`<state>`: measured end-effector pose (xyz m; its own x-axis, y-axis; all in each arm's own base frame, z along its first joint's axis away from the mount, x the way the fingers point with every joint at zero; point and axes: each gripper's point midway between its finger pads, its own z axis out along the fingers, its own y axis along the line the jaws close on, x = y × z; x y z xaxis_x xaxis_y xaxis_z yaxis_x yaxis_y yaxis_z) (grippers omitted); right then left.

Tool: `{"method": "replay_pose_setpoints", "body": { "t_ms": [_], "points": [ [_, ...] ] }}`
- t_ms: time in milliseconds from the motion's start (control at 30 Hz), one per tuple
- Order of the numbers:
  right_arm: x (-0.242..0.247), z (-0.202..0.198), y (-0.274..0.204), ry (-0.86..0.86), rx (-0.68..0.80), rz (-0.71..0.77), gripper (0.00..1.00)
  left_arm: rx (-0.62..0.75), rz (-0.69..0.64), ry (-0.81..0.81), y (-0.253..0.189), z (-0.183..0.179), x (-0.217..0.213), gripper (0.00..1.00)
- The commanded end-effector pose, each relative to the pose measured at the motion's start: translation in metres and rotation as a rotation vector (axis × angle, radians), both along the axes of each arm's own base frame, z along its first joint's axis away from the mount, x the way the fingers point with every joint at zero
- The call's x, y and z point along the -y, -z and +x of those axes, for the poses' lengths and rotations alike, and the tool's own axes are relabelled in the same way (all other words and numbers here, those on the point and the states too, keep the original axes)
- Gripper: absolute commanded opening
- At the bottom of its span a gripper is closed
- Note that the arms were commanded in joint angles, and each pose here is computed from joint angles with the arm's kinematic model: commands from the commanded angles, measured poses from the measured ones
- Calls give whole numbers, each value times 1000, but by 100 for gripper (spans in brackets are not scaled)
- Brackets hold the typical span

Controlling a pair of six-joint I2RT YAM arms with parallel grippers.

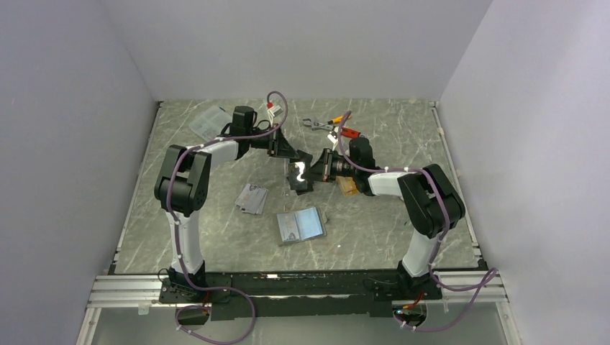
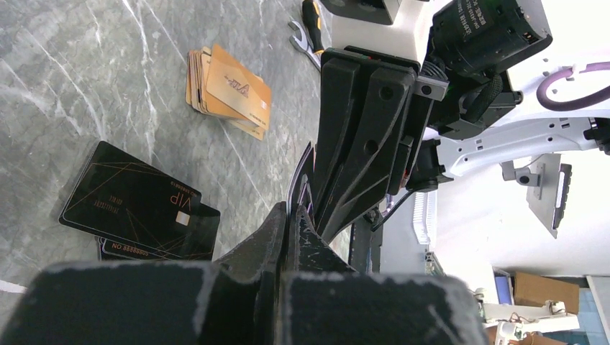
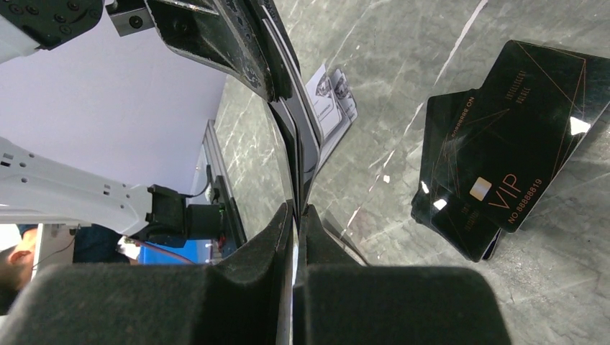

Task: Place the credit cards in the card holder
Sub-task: Place the credit card at the center of the board.

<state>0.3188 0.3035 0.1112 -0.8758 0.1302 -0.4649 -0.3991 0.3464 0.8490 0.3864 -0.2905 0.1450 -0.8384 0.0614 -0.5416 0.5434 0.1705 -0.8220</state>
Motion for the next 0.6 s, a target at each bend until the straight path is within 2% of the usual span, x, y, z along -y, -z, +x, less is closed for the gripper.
{"method": "replay_pose_setpoints", "body": {
  "t_ms": [0,400,567],
  "points": [
    [3,-23,14,-67,-71,-4,3,177,25,-172,-18,56,-18,0],
    [10,-21,26,-34,-130,10,9,93,107,-327,8,73,-35,0],
    [11,-22,27,-22,-151,42,12,72,112,-336,13,70,-38,0]
  ]
}}
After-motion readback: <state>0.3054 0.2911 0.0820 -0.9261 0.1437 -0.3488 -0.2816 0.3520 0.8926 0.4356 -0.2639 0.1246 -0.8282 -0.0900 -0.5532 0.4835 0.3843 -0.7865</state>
